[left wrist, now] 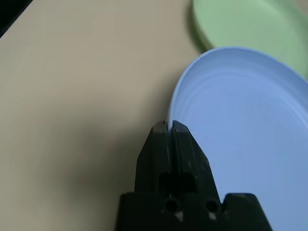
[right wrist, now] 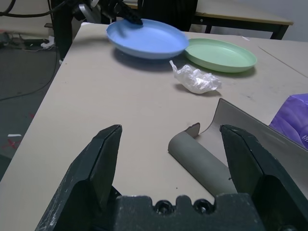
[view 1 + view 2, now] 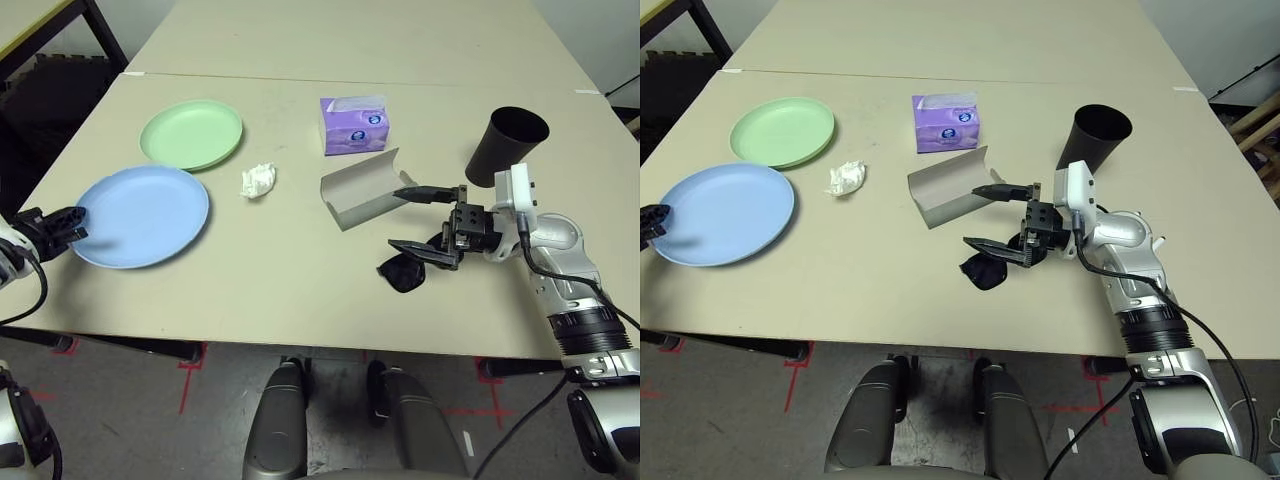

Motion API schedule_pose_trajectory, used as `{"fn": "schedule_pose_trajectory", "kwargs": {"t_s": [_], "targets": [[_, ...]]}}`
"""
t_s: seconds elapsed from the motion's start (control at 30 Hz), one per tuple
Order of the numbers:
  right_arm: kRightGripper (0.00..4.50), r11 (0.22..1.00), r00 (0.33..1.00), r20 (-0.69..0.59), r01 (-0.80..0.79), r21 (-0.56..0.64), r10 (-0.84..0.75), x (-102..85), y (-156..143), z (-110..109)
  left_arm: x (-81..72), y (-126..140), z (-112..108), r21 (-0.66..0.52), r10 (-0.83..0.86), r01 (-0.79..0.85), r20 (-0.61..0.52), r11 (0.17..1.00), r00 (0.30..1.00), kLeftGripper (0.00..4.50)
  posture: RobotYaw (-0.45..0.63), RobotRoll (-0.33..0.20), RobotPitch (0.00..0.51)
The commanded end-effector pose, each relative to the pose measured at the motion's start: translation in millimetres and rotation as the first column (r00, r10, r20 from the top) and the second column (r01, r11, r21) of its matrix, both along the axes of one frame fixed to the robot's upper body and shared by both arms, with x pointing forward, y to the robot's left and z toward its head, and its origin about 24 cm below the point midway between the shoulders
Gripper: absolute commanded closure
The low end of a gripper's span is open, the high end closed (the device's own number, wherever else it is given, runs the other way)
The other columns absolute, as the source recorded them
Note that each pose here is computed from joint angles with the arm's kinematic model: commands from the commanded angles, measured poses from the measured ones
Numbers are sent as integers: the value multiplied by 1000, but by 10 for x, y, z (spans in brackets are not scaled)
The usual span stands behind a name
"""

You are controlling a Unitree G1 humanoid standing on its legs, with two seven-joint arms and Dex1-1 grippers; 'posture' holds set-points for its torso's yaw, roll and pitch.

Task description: Organize and tidy the items on the table.

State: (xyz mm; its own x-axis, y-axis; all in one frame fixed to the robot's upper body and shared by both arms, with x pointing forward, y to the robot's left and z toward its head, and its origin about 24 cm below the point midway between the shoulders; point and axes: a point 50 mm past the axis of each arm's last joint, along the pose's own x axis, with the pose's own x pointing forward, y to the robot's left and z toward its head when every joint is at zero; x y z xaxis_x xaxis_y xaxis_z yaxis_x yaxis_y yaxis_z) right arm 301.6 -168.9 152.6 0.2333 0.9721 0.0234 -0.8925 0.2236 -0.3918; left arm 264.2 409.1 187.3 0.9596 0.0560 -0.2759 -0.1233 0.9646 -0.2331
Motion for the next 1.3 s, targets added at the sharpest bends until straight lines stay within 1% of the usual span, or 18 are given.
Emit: {"fn": "schedule_pose_trajectory", "kwargs": {"t_s": [0.03,0.13,0.2,0.33,0.4,0.5,0.67,0.8,0.97,1.13,1.3], "targets": [[0,1000,1000,-3,-3,-4,3,-4,8,-12,-4,-19,68,-8,-14,14,-4,1000,1000,4478,194,0,203],[0,1000,1000,-3,-5,-4,5,-1,13,-11,28,1,112,-13,-2,2,4,1000,1000,4478,195,0,202],[0,1000,1000,-2,-6,-4,6,3,16,-6,78,11,157,-16,16,-16,24,1000,1000,4478,198,0,203],[0,1000,1000,0,-7,-6,7,9,19,2,238,-14,240,-18,40,-39,66,999,997,4478,196,0,202],[0,1000,1000,0,-7,-7,7,11,18,7,336,-59,268,-6,34,-34,79,999,996,4478,194,0,202],[0,1000,1000,0,-7,-6,7,10,20,8,534,-156,314,0,61,-61,128,998,990,4478,199,0,202],[0,1000,1000,0,-11,-4,11,15,41,10,902,-481,332,8,40,-42,177,999,983,4478,195,0,203],[0,1000,1000,3,-12,-4,12,12,49,22,1075,-658,323,11,48,-52,189,999,981,4478,182,0,205],[0,1000,1000,3,-3,-4,3,-23,34,23,1158,-727,348,32,95,-104,207,994,974,4478,161,0,206],[0,1000,1000,0,7,-4,-7,-45,26,16,1171,-716,382,48,143,-158,229,986,963,4478,158,0,206],[0,1000,1000,-1,10,-3,-10,-45,34,17,1182,-718,397,40,181,-197,249,980,951,4478,159,0,209]]}}
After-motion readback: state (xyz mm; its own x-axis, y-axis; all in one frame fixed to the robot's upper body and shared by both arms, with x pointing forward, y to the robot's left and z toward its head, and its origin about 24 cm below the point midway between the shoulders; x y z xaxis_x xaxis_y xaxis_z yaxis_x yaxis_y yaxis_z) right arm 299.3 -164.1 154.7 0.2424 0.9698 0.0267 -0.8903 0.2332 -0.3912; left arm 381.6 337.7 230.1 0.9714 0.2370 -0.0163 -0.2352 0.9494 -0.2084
